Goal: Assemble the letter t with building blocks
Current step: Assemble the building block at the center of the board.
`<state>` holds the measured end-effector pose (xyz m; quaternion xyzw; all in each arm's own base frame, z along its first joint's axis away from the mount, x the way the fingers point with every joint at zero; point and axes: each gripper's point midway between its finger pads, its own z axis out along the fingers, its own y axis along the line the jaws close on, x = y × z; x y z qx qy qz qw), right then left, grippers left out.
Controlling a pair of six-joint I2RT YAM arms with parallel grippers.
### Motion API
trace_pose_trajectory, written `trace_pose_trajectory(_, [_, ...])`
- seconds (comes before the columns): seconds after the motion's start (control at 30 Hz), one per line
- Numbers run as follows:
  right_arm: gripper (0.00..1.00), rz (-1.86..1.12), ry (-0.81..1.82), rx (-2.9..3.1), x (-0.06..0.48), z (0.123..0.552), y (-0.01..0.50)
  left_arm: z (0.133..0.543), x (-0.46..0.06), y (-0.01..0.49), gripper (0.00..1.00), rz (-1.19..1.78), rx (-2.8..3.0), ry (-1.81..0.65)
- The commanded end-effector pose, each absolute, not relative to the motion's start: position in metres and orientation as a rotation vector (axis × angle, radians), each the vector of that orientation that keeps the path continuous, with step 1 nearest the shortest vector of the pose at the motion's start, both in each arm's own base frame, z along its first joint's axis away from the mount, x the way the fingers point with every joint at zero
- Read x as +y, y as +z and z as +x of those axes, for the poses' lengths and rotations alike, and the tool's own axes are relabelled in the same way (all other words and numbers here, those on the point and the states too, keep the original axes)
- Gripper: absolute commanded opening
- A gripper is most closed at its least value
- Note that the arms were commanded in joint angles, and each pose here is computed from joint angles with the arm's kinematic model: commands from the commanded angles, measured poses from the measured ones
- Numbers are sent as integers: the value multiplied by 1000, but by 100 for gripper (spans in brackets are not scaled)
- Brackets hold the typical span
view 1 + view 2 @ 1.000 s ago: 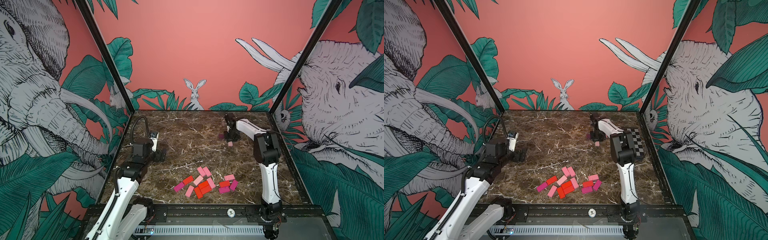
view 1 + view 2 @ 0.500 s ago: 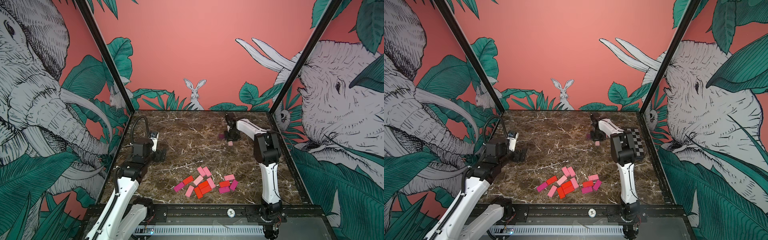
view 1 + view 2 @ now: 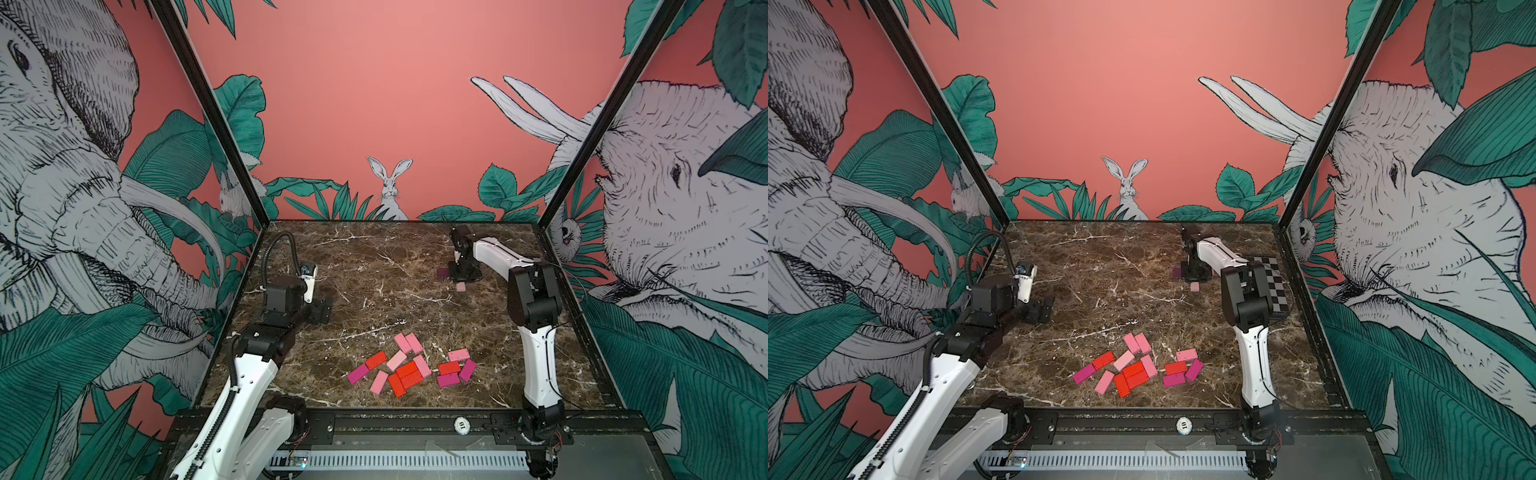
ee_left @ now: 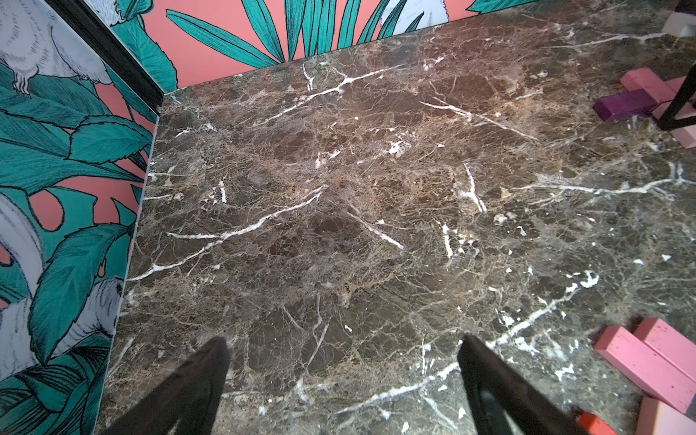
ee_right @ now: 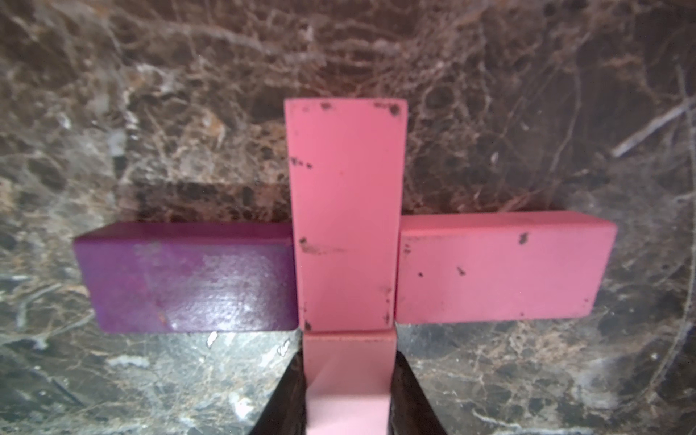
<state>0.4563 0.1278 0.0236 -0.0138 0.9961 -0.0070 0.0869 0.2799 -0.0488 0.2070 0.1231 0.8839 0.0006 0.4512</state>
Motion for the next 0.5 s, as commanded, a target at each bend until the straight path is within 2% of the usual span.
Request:
trace_pose_trajectory(0.0, [33, -13, -37, 3009, 123, 450, 5, 278, -50, 208, 97, 313, 2188, -7])
trace_pose_trajectory(0.47, [42, -12, -12, 3016, 125, 446, 6, 278, -50, 209, 97, 313, 2186, -11])
